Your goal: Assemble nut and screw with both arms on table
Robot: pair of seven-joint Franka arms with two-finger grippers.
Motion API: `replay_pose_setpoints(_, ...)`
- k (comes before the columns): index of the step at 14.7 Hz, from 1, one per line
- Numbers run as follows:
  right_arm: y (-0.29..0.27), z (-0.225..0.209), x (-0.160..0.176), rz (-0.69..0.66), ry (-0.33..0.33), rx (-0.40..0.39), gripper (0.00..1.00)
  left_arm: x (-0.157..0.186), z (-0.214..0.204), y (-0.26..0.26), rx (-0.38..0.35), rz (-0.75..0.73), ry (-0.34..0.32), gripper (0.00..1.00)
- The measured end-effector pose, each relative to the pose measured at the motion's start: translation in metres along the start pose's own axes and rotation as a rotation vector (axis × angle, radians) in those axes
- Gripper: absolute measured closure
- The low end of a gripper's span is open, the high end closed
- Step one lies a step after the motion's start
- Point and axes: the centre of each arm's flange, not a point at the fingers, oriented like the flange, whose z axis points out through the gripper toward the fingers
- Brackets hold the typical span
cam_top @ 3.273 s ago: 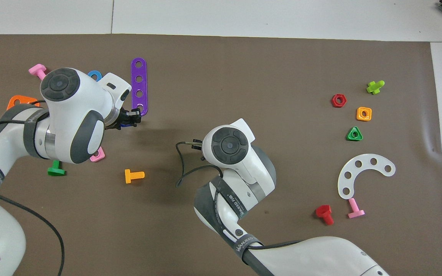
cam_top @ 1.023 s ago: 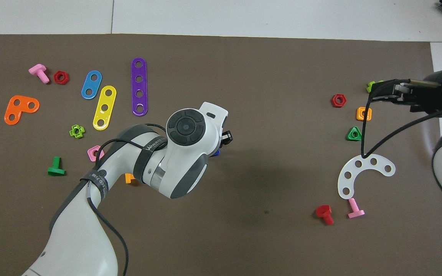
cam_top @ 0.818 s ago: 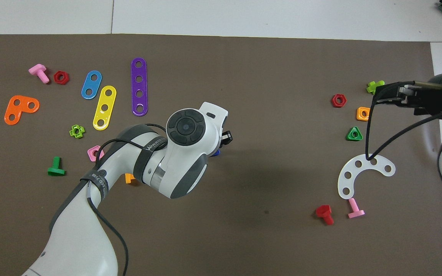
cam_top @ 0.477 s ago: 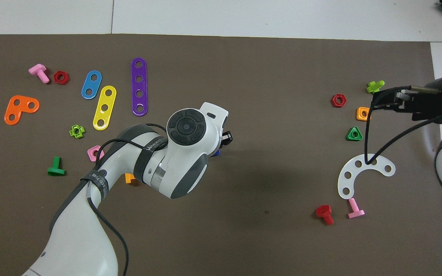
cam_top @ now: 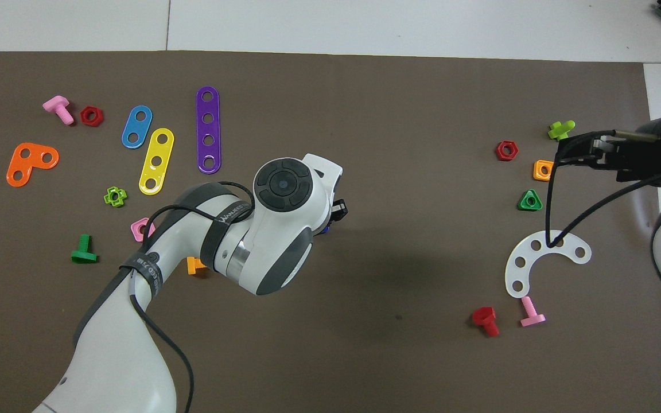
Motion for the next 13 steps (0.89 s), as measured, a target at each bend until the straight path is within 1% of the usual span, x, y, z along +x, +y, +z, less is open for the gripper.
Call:
replay_pose_setpoints(6,-0.002,0.0,-0.001,-0.005,0.001,-0.005,0.0,0.0,0.001,0.002,-0.005,0.001,0.004,0.54)
replay_pose_setpoints(10,-0.001,-0.001,-0.001,-0.006,0.002,-0.009,0.0,0.001,0.014,0.006,-0.017,-0.003,0.011,0.54)
replay_pose_setpoints(13,-0.002,-0.001,-0.001,-0.008,0.002,-0.009,0.0,-0.003,0.024,0.005,-0.007,-0.001,0.004,0.54)
